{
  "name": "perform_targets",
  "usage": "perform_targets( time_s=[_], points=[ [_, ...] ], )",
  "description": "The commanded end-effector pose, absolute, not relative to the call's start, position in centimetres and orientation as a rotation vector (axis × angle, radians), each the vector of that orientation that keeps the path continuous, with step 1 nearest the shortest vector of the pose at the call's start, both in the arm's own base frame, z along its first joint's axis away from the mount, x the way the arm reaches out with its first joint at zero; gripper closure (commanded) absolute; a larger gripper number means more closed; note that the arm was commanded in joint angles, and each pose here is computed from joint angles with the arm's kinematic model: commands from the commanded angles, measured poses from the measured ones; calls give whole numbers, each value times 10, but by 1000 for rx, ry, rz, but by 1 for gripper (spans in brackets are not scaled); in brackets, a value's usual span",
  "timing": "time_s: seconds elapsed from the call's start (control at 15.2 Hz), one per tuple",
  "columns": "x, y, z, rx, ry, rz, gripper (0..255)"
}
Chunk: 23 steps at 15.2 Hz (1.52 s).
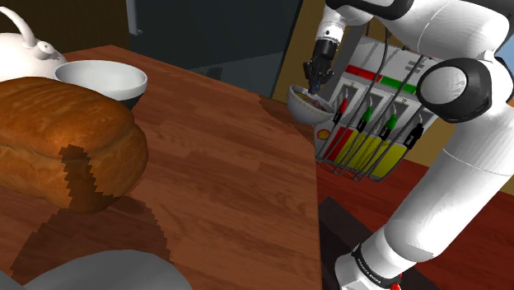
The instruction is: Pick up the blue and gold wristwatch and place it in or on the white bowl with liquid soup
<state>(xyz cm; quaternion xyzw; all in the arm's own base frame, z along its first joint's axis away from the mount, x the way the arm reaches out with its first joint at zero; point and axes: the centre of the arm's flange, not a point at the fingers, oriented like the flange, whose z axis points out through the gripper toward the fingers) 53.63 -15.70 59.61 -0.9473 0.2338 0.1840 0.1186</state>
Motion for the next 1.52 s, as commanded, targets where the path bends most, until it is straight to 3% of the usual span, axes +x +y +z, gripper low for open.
perform_targets(
  time_s=[0.0,0.53,0.59,1.45],
  points=[
    [537,-158,585,-2771,684,537,255],
    [537,-158,580,-2771,684,537,255],
    [537,-158,580,-2771,684,537,0],
    [551,-173,626,-2771,684,537,0]
  ],
)
